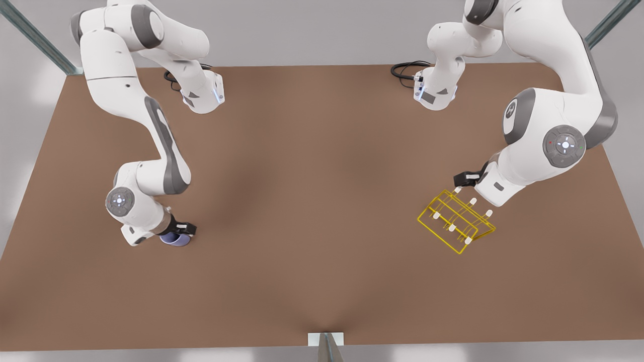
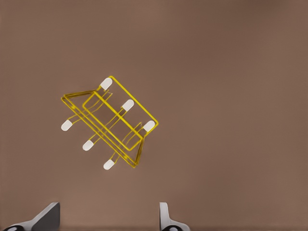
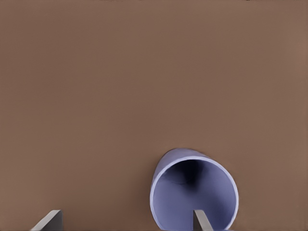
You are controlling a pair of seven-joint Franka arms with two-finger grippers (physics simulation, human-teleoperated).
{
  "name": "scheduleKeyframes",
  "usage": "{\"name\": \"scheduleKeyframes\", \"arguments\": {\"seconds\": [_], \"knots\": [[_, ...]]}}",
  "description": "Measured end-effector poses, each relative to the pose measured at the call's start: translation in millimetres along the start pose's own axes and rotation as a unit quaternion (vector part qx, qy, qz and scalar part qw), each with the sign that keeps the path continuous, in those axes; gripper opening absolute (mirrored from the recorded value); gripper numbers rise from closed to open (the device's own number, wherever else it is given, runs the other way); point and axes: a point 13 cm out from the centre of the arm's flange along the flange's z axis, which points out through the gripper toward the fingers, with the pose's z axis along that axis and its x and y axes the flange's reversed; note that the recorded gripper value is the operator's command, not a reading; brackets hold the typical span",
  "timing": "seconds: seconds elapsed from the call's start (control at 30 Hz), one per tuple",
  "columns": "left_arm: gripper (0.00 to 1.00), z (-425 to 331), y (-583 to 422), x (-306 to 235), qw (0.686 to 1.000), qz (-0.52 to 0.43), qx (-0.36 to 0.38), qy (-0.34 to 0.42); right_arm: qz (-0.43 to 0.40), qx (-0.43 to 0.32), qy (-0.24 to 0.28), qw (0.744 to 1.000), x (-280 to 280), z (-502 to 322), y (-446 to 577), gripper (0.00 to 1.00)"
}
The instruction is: Place the cup on the cup holder
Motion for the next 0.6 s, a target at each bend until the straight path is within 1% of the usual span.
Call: {"name": "scheduleKeyframes", "arguments": {"seconds": [0.07,0.23,0.3,0.37,0.47,0.6], "knots": [[1.00,-0.7,-8.1,0.6,1.000,0.005,0.002,-0.001,-0.001,0.004,-0.003,1.000,-0.1,3.3,-5.0,1.00],[1.00,5.9,-65.3,8.0,0.999,0.049,0.008,-0.001,-0.011,0.014,-0.008,1.000,-4.1,13.8,-10.5,1.00],[1.00,6.4,-92.2,8.8,0.997,0.069,0.018,-0.011,-0.013,0.018,-0.011,1.000,-6.9,15.7,-14.0,1.00],[1.00,9.6,-113.9,-3.1,0.996,0.081,0.031,-0.033,-0.013,0.020,-0.014,1.000,-9.9,18.5,-19.7,1.00],[1.00,-35.6,-139.7,16.4,0.990,0.105,0.048,-0.077,-0.016,0.022,-0.016,1.000,-12.7,26.3,-19.4,1.00],[1.00,-45.4,-134.0,26.8,0.991,0.105,0.048,-0.071,-0.020,0.019,-0.015,0.999,-12.7,37.8,-13.4,1.00]]}}
